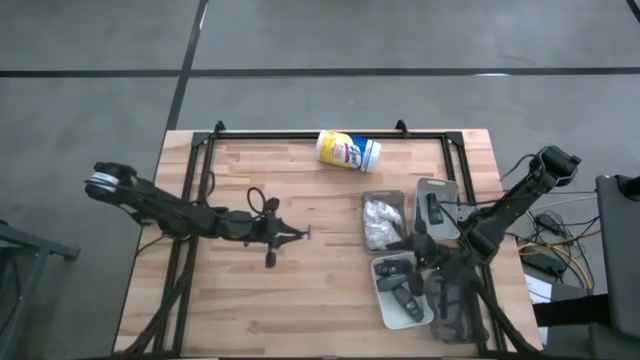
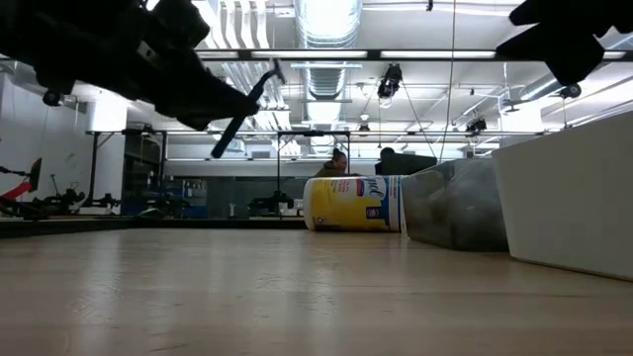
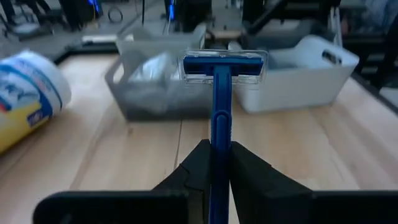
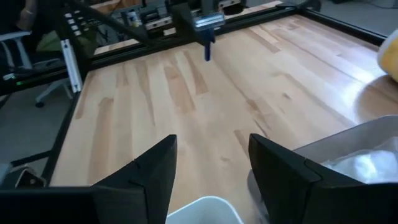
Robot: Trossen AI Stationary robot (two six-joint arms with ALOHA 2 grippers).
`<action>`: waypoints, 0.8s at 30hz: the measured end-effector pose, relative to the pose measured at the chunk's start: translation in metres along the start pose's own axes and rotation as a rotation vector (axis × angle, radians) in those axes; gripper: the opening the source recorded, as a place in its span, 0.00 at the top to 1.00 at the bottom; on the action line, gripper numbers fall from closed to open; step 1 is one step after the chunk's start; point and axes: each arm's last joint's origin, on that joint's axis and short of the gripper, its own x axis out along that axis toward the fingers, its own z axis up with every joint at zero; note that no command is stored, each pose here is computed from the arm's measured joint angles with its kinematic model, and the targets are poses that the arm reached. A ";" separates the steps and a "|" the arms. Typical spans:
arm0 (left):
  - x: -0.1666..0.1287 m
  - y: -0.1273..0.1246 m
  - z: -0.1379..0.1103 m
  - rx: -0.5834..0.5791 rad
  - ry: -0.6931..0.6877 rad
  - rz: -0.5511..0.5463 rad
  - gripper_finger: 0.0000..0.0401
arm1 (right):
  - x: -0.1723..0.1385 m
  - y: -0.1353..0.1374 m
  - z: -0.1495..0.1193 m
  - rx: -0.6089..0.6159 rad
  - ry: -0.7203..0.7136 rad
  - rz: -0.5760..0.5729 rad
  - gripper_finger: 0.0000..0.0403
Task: Pick & Place Travel size toiletries
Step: Put the razor into the bottom black bin
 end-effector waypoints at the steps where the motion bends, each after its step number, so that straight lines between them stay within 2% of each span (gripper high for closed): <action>1: 0.002 -0.001 0.000 0.000 -0.022 -0.001 0.89 | 0.001 -0.001 0.001 0.002 -0.002 -0.007 0.51; 5: 0.014 -0.003 0.003 -0.013 -0.086 -0.005 0.89 | 0.006 -0.005 0.003 0.012 -0.008 -0.034 0.54; 10: 0.032 -0.008 0.011 0.010 -0.102 -0.004 0.89 | 0.016 -0.007 0.001 -0.014 -0.021 -0.087 0.57; 18: 0.064 -0.017 0.035 0.055 -0.152 -0.002 0.89 | 0.044 0.000 -0.010 -0.143 -0.061 -0.138 0.63; 24: 0.077 -0.021 0.053 0.077 -0.196 0.000 0.89 | 0.064 0.005 -0.022 -0.242 -0.074 -0.145 0.68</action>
